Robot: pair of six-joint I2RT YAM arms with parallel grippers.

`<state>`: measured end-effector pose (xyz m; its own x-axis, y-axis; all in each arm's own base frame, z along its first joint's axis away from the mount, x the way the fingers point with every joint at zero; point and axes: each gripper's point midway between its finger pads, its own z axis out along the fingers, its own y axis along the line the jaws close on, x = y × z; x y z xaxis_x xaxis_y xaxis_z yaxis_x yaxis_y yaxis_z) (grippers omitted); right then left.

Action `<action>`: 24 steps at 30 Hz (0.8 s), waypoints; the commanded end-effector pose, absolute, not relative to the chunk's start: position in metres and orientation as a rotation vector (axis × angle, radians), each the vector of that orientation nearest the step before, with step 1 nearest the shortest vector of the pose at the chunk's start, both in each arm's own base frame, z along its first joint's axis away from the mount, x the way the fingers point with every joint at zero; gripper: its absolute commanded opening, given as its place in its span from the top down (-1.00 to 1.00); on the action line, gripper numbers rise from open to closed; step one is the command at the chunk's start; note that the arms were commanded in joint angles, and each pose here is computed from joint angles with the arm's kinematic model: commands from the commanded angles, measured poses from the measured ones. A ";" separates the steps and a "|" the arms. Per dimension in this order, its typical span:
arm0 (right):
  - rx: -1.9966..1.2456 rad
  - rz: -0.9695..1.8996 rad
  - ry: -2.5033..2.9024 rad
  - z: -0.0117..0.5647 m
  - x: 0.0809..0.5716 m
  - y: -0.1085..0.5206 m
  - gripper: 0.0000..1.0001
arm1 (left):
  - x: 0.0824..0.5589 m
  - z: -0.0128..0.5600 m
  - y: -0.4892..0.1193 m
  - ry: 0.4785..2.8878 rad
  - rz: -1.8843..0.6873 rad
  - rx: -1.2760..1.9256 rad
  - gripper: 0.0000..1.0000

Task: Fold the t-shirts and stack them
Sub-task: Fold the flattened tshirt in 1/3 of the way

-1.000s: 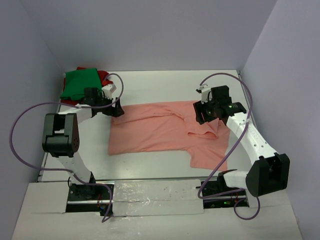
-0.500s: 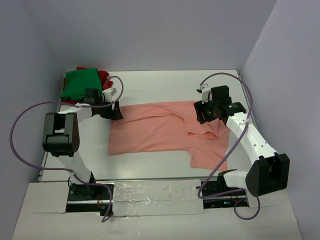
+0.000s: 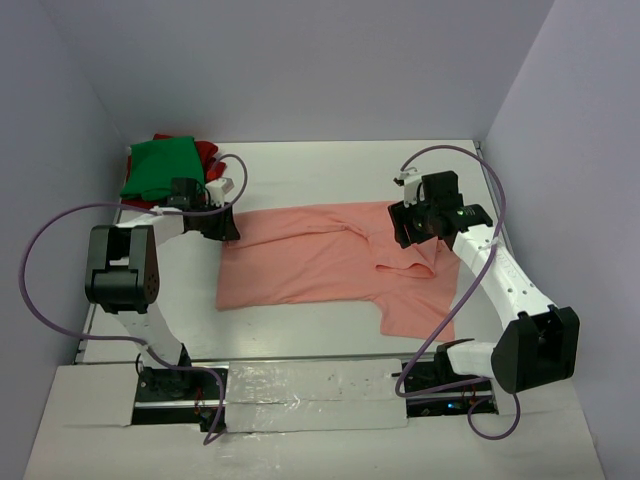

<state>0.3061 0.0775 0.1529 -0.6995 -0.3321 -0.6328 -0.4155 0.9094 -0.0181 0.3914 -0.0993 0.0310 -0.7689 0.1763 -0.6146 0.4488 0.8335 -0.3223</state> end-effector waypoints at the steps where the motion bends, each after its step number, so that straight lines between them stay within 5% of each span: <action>1: -0.516 0.144 2.377 0.155 0.315 0.076 -0.28 | 0.392 0.043 -0.103 2.389 -0.627 0.481 0.41; 7: -0.518 0.145 2.372 0.156 0.315 0.077 -0.28 | 0.389 0.048 -0.104 2.378 -0.631 0.497 0.87; 24: -0.526 0.160 2.384 0.155 0.313 0.078 -0.28 | 0.358 0.070 -0.109 2.333 -0.648 0.598 1.00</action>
